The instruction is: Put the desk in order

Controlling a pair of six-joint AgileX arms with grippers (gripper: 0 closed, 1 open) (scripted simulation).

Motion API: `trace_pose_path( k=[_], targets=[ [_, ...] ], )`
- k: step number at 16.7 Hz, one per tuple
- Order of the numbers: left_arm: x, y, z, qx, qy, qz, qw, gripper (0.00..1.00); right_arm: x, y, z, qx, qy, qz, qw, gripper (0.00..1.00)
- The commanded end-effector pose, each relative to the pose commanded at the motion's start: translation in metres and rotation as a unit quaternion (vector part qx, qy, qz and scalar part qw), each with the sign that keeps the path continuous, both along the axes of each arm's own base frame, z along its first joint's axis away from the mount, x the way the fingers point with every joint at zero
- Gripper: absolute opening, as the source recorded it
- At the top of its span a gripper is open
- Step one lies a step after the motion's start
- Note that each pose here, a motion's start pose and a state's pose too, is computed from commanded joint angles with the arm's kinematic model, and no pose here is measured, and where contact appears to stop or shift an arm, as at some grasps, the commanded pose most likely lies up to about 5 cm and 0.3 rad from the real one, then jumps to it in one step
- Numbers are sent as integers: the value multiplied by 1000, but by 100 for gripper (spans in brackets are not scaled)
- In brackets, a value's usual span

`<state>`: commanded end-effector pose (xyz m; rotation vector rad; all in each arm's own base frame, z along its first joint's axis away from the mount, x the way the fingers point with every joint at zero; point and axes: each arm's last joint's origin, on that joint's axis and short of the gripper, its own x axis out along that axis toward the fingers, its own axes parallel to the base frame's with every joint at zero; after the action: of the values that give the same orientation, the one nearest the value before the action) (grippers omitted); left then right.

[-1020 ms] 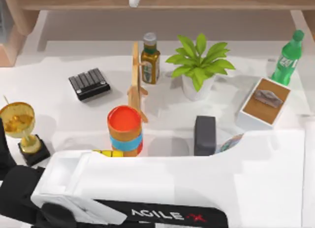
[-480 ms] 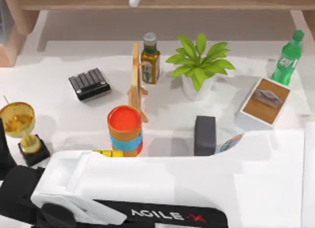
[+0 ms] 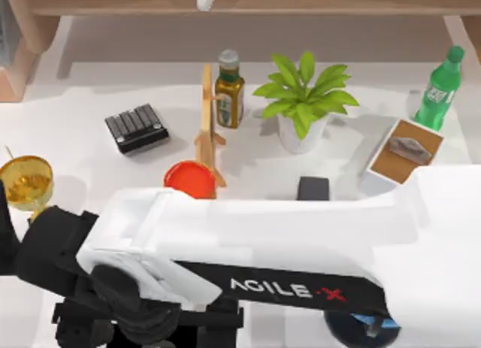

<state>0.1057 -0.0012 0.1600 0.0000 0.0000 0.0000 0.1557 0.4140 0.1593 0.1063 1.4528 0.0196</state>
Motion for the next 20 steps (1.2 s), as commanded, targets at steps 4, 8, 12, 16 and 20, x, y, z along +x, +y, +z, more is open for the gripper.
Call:
trace_pose_path(
  k=[4, 8, 12, 16, 20],
  targets=[
    [0, 0, 0, 0, 0, 0, 1000, 100, 65, -42, 34, 102, -28, -85, 991, 100],
    [0, 0, 0, 0, 0, 0, 1000, 100, 141, -120, 69, 231, -91, -196, 949, 100],
    [0, 0, 0, 0, 0, 0, 1000, 100, 202, -231, 92, 351, -194, -299, 866, 100],
    [0, 0, 0, 0, 0, 0, 1000, 100, 223, -360, 95, 424, -320, -374, 760, 100],
    [0, 0, 0, 0, 0, 0, 1000, 100, 198, -482, 80, 446, -442, -417, 657, 100]
  ],
)
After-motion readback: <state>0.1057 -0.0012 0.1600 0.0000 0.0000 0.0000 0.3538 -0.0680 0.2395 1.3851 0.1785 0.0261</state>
